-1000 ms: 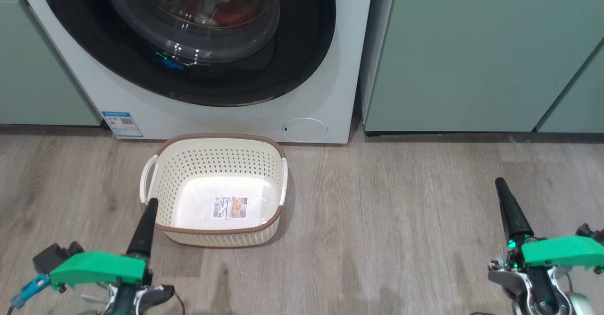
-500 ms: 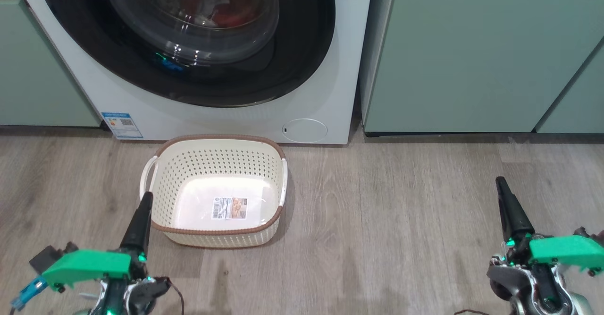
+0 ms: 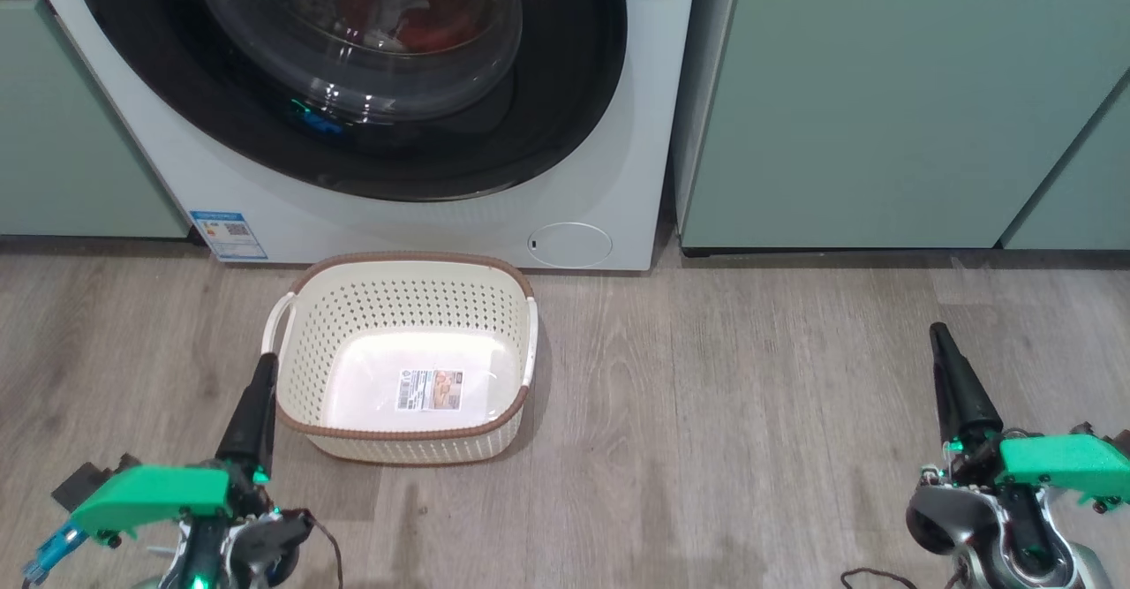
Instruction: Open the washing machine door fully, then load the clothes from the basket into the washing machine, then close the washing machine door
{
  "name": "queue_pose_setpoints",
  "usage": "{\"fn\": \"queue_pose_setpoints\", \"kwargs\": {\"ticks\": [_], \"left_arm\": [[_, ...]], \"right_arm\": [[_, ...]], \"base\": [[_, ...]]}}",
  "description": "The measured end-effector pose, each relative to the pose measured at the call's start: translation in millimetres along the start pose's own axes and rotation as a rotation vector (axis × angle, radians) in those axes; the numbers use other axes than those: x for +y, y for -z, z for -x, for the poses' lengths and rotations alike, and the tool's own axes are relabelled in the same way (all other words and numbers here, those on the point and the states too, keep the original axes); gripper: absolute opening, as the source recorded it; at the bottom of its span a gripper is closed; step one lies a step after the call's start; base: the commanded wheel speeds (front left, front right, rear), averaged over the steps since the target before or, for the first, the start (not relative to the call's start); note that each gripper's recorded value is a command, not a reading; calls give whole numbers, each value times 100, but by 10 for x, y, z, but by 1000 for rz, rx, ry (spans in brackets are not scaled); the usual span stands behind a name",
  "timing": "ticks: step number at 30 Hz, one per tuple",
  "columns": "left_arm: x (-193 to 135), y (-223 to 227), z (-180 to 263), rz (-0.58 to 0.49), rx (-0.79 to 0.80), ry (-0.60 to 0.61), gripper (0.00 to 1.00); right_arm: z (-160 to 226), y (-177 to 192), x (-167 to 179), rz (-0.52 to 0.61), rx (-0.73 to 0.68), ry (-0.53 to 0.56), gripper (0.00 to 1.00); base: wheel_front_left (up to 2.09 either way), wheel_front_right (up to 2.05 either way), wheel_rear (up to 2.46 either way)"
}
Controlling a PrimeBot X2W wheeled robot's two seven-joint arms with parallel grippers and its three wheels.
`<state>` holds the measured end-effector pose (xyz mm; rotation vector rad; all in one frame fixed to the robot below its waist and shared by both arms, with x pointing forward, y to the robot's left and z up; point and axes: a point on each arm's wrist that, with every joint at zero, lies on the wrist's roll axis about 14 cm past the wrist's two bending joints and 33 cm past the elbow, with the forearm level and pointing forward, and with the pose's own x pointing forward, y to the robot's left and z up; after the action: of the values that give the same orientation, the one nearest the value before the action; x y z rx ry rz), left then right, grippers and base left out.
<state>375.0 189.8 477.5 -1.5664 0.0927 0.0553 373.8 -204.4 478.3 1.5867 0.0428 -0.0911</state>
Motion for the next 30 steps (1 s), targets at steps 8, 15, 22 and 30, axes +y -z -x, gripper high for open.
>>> {"fn": "queue_pose_setpoints", "kwargs": {"ticks": [8, 15, 22, 30], "left_arm": [[-4, 8, -3, 2, 4, 1, 0], [-4, 12, -3, 3, 4, 1, 0], [-4, 14, -3, 4, 6, 1, 0], [-4, 12, -3, 4, 5, 1, 0]], "right_arm": [[0, 1, 0, 0, 2, 0, 0], [0, 0, 0, 0, 2, 0, 0], [0, -2, 0, 0, 1, 0, 0], [0, -2, 0, 0, 1, 0, 0]], "base": [[0, 0, 0], [0, 0, 0], [0, 0, 0], [0, 0, 0]]}}
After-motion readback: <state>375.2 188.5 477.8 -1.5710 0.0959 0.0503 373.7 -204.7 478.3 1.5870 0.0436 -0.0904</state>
